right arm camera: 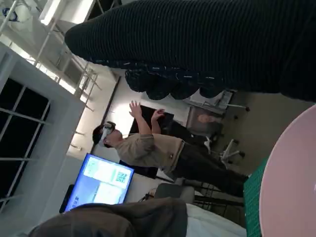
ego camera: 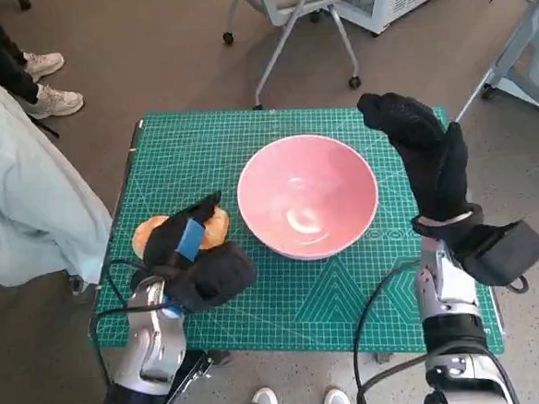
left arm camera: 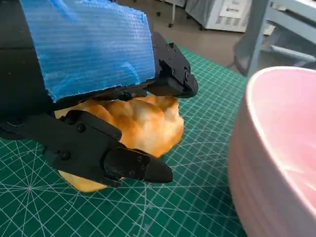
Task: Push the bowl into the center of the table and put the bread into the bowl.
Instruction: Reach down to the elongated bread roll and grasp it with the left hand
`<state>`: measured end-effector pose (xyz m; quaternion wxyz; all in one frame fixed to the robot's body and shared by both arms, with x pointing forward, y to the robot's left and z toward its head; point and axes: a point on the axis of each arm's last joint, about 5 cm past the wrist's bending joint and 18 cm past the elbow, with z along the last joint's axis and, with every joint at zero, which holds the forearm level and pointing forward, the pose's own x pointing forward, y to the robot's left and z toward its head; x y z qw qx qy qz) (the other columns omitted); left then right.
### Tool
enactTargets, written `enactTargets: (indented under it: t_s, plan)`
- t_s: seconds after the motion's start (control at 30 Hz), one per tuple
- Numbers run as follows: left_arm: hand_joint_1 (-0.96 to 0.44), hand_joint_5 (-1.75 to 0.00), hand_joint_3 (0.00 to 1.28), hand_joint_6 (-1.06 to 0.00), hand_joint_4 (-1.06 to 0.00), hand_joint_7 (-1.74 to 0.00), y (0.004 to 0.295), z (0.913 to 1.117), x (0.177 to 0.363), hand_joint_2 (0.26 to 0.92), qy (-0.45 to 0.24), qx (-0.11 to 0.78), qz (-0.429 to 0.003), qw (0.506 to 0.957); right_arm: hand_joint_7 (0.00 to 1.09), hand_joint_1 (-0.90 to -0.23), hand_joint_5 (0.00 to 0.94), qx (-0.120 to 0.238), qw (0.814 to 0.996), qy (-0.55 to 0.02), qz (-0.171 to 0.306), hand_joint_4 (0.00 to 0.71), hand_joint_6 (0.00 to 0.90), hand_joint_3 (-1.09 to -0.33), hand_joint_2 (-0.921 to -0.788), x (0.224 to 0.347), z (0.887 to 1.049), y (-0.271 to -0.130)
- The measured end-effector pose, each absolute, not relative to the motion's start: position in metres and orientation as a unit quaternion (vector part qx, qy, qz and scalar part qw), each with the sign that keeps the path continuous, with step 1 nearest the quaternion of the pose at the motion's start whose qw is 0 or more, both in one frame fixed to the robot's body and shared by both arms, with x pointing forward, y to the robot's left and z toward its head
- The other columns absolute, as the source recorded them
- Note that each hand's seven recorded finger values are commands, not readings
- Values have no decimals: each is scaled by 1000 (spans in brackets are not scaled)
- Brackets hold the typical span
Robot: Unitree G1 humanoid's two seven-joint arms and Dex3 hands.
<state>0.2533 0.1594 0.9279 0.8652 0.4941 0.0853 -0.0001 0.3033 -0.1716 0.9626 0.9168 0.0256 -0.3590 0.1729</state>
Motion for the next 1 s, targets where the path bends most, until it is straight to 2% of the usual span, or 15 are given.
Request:
enactTargets:
  t_s: [0.07,0.1,0.13,0.17,0.2,0.3,0.33,0.37,0.4,0.43,0.47,0.6,1.0]
  plan:
    - [-167,-502,10,-563,-596,-15,159,927,254,904,85,495,2,865,451,-682,0,26,917,-359,173,196,104,-756,-921,303,963,-172]
    - [-151,-582,8,-573,-570,-13,159,926,255,903,86,495,3,865,451,-682,0,26,917,-359,173,196,103,-756,-921,303,963,-172]
    - [32,-857,64,-610,-571,-21,159,925,255,909,86,495,4,865,452,-681,0,26,917,-360,173,195,103,-757,-921,303,963,-172]
    - [152,-1023,89,-652,-584,-33,159,924,255,913,86,495,5,865,453,-680,0,26,916,-360,173,195,102,-757,-921,303,963,-172]
    - [228,-1130,104,-680,-592,-41,159,922,255,916,84,495,6,865,454,-680,0,26,916,-360,173,195,102,-757,-921,303,963,-172]
    - [324,-1258,120,-778,-607,-78,160,919,255,919,78,495,7,866,456,-679,0,26,916,-360,174,195,101,-757,-921,303,963,-172]
    - [333,-1272,122,-794,-608,-85,161,918,256,919,73,495,7,866,456,-679,0,26,916,-360,175,195,101,-757,-921,303,963,-172]
    - [215,-1254,110,-736,-614,-481,161,918,256,920,67,495,6,866,457,-679,0,26,916,-360,175,195,101,-757,-921,303,963,-172]
    - [139,-1248,107,-691,-612,-743,161,918,256,920,62,495,6,867,457,-679,0,26,916,-360,175,195,100,-756,-921,303,963,-172]
    - [91,-1239,102,-668,-615,-906,161,918,256,921,55,495,5,867,458,-680,0,26,916,-360,176,195,100,-756,-921,303,963,-172]
    - [73,-1235,100,-659,-616,-964,162,918,256,921,50,496,5,867,458,-680,0,26,916,-360,177,195,100,-756,-921,303,963,-172]
    - [28,-1339,84,-681,-639,-930,165,919,255,921,34,494,4,869,461,-681,0,26,915,-360,179,195,99,-754,-921,303,963,-171]
    - [4,-1222,66,-632,-706,-1074,175,921,250,919,12,473,8,881,465,-681,1,26,915,-358,183,196,94,-751,-921,303,962,-171]
